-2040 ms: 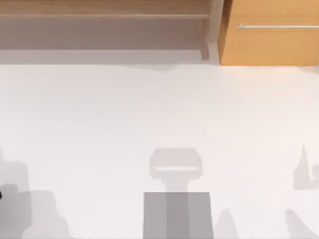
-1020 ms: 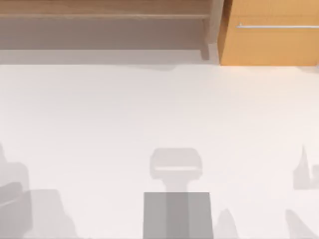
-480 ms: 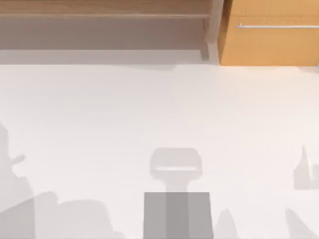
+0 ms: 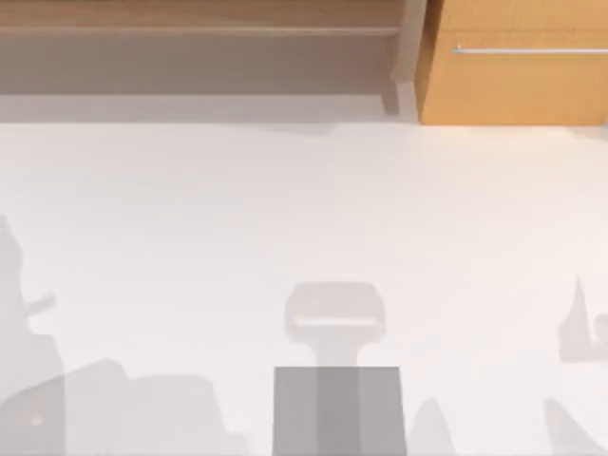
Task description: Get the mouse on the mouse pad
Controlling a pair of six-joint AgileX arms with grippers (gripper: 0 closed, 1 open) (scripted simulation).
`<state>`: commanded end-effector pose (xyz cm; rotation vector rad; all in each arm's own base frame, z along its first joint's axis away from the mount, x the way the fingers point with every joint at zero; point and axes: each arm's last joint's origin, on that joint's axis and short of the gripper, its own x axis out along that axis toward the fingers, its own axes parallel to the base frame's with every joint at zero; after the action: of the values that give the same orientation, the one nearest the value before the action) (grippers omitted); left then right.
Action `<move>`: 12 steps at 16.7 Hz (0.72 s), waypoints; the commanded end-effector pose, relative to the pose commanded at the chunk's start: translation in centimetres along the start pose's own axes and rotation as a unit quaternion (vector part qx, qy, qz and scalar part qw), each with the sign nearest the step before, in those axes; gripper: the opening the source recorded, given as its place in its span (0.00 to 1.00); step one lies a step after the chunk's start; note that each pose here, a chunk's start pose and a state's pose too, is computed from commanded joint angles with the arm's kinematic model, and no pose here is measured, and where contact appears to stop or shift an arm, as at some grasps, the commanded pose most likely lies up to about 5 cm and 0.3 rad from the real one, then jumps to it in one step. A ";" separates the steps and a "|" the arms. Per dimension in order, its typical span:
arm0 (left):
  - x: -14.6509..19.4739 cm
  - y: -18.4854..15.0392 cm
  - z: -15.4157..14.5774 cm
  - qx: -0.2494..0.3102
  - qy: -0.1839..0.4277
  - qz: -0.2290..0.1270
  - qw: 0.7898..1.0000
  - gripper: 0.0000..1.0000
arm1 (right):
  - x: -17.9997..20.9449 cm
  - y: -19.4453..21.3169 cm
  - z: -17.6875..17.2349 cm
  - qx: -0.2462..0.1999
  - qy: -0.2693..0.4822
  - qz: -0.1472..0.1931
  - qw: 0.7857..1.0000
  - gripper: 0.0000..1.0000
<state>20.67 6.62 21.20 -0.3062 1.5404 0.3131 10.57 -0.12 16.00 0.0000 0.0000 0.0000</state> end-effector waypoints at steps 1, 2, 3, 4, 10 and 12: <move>0.0 -0.5 0.2 0.029 0.003 0.000 1.000 0.00 | 0.0 0.0 0.0 0.000 0.000 0.000 1.000 1.00; 0.0 -1.1 0.5 0.066 0.006 0.000 0.998 0.00 | 0.0 0.0 0.0 0.000 0.000 0.000 1.000 1.00; 0.0 -1.9 0.8 0.109 0.010 0.000 0.994 0.00 | 0.0 0.0 0.0 0.000 0.000 0.000 1.000 1.00; 0.0 -2.8 1.1 0.158 0.014 -0.001 0.987 0.00 | 0.0 0.0 0.0 0.000 0.000 0.000 1.000 1.00; 0.3 -10.5 2.1 0.511 0.035 -0.007 0.859 0.00 | 0.0 0.0 0.0 0.000 0.000 0.000 1.000 1.00; 0.6 -13.7 1.6 0.631 0.039 -0.010 0.775 0.00 | 0.0 0.0 0.0 0.000 0.000 0.000 1.000 1.00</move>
<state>27.43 -5.39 20.63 0.7436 1.5044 -0.7868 10.57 -0.12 16.00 0.0000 0.0000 0.0000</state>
